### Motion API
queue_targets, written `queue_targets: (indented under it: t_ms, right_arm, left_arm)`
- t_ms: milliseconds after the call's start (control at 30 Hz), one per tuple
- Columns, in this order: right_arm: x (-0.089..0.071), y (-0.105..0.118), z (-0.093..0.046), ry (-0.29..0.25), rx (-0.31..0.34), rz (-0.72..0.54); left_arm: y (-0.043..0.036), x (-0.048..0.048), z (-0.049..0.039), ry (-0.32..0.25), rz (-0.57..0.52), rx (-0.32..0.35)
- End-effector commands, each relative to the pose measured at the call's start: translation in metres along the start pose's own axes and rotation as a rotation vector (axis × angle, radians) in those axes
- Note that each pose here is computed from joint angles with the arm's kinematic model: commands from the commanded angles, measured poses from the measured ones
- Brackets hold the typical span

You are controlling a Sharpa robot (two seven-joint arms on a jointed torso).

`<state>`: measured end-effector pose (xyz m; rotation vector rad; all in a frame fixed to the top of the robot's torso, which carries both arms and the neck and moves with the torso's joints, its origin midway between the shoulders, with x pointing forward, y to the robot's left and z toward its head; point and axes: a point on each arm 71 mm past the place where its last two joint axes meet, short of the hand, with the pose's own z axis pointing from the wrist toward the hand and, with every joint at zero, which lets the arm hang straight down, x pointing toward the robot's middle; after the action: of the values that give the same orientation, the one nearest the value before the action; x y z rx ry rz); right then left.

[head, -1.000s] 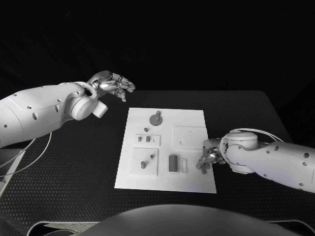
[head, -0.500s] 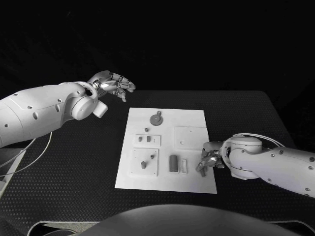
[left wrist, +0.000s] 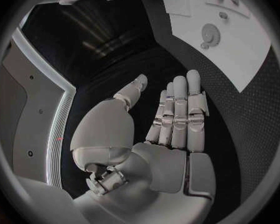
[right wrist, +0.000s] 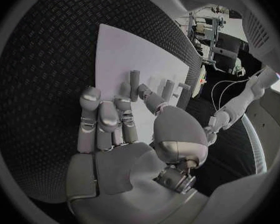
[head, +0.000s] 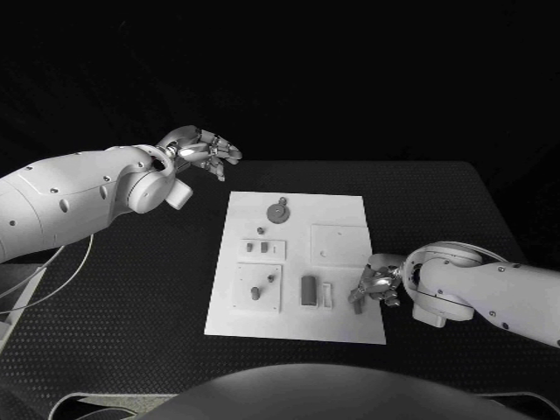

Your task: Assemble the parts on the task board

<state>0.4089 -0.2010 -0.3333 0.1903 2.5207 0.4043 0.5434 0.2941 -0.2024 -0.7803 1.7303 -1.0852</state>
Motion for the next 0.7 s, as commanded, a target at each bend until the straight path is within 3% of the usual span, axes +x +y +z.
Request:
queue_targets:
  t_ms: [33,200,700]
  right_arm:
    - [-0.003,0.003,-0.002,-0.01,-0.022,0.126]
    - [-0.007,0.01,-0.003,-0.017,-0.04,0.195]
    - [-0.006,0.028,0.001,-0.007,-0.069,0.18]
  left_arm:
    - [-0.0011,0.0018,0.0004,0.016,-0.004,0.006]
    - [-0.0013,0.0023,0.0006,0.019,-0.005,0.006]
    - [-0.0016,0.0033,0.0011,0.022,-0.005,0.006]
